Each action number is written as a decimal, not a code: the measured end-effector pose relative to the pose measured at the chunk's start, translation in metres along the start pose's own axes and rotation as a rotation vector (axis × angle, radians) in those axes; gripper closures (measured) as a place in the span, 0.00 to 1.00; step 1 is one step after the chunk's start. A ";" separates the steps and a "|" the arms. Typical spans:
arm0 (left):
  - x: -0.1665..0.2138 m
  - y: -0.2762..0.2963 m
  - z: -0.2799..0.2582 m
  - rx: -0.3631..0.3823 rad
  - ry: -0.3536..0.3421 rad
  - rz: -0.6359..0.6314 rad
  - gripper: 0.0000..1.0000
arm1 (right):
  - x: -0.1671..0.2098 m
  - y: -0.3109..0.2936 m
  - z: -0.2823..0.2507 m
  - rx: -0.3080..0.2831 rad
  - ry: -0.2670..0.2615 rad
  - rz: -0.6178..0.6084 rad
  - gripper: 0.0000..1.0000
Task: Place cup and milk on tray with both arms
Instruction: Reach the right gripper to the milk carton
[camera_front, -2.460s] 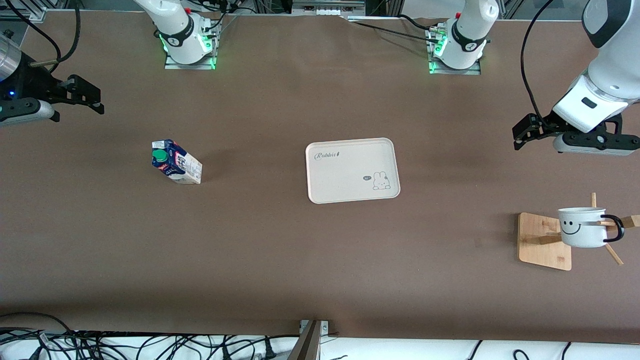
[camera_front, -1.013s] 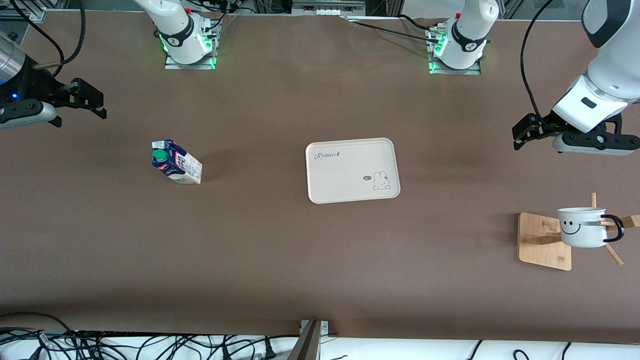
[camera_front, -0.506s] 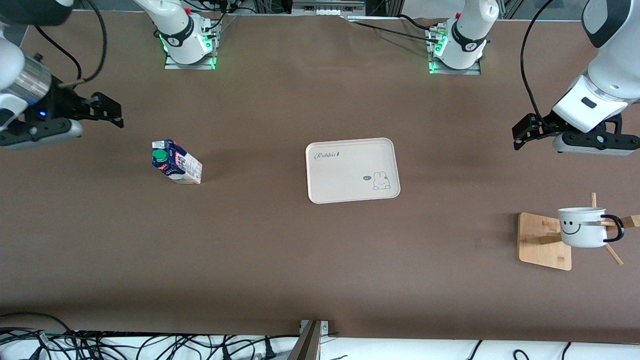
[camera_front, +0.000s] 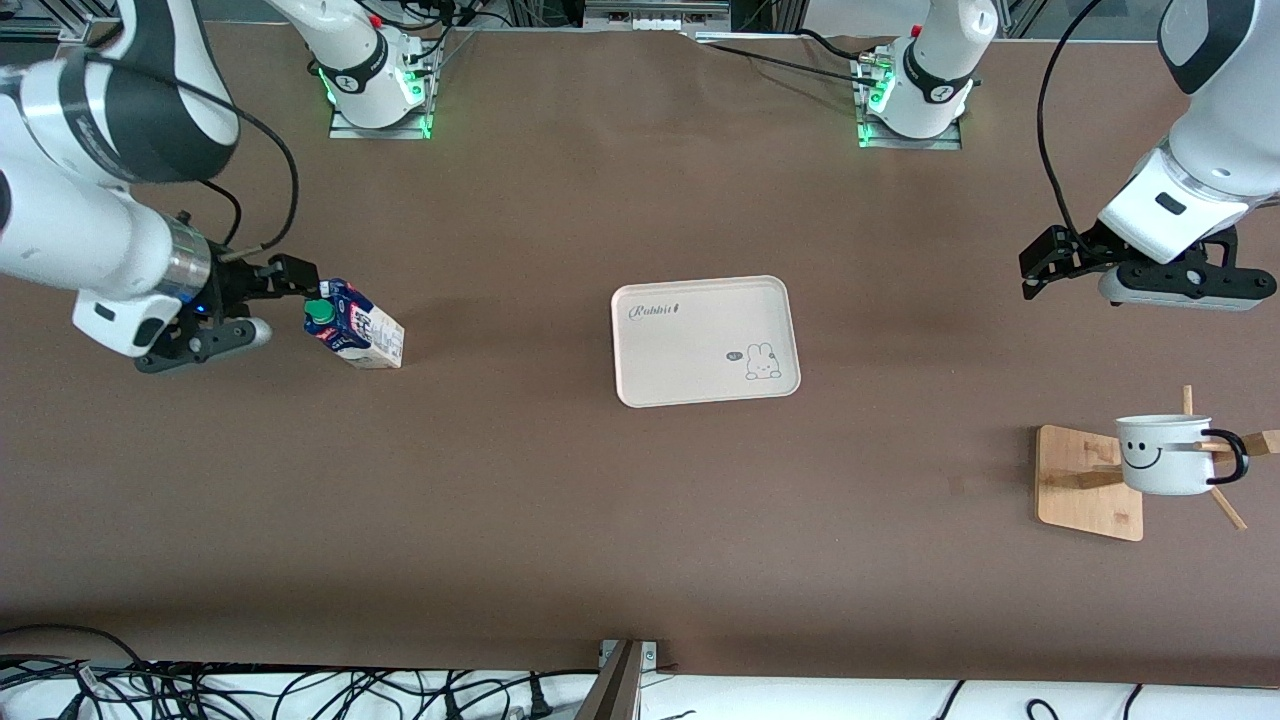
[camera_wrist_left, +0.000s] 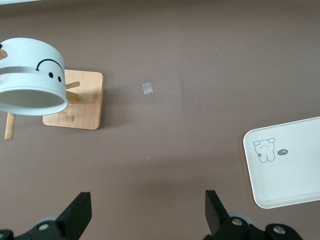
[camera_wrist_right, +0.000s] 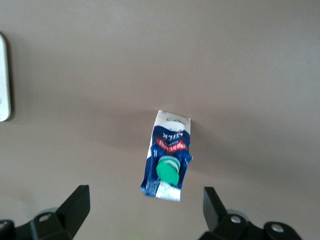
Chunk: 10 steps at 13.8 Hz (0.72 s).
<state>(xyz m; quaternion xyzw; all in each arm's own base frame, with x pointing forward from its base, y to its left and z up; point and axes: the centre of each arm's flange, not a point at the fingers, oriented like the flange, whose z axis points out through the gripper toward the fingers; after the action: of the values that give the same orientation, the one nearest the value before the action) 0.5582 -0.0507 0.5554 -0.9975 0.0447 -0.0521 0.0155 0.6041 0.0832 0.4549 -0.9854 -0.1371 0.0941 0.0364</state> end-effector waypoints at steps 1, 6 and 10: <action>0.000 0.001 0.000 0.000 0.000 0.002 0.00 | 0.003 0.003 0.016 0.002 -0.006 0.006 0.00; 0.000 0.001 0.000 0.000 0.000 0.002 0.00 | -0.008 0.040 0.080 0.005 -0.045 0.078 0.00; 0.001 -0.002 0.003 0.000 -0.007 -0.006 0.00 | -0.020 0.047 0.101 0.008 -0.064 0.160 0.00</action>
<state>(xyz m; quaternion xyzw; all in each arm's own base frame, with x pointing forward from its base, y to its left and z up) 0.5594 -0.0490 0.5524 -0.9978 0.0417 -0.0485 0.0157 0.5781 0.0369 0.3546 -0.9895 -0.0586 0.1288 0.0281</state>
